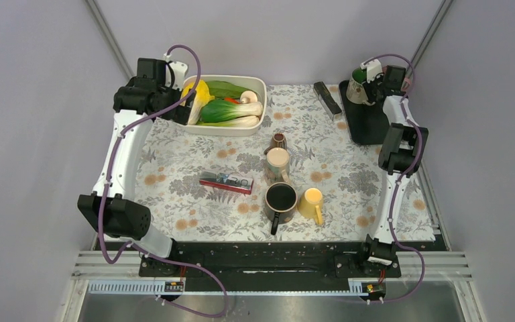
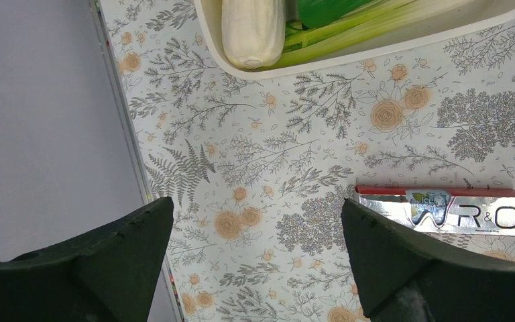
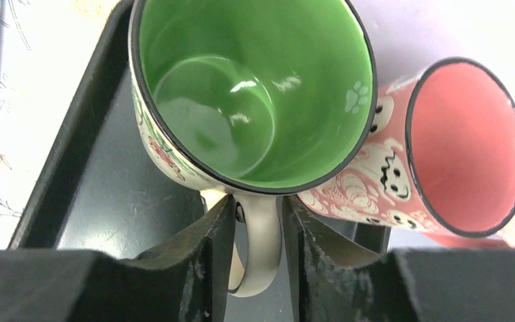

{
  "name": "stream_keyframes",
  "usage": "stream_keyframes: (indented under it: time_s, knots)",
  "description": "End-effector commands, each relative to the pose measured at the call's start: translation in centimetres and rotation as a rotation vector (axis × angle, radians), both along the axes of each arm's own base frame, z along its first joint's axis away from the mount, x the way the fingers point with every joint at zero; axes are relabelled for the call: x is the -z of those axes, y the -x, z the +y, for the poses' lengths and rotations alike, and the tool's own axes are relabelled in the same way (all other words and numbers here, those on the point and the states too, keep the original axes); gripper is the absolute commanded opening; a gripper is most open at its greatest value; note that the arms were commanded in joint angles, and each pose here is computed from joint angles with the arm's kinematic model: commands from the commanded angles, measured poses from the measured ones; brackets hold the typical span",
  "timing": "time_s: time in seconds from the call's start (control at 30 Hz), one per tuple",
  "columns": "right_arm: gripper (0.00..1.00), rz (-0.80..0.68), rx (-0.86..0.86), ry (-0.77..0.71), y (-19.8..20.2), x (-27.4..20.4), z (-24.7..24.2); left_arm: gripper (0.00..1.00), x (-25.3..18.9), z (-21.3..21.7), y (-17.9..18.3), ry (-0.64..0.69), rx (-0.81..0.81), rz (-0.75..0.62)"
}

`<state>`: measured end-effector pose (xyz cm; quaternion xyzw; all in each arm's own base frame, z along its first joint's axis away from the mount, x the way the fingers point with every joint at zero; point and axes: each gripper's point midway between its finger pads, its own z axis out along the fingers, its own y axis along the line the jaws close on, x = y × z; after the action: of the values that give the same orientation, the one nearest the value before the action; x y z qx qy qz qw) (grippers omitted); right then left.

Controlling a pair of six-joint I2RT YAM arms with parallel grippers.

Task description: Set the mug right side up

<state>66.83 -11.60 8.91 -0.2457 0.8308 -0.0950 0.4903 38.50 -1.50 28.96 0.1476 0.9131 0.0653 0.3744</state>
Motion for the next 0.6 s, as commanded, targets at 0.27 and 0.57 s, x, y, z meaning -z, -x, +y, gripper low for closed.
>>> stream_keyframes:
  time_s: [0.27,0.57]
  knots:
    - [0.79,-0.112,0.12,0.014,0.1,-7.8,0.2,0.99,-0.2,-2.7,0.0,0.019,0.124,-0.008]
    - [0.99,-0.224,0.195,-0.122,8.3,-19.7,2.4,0.99,0.5,-6.9,1.9,0.168,0.261,-0.003]
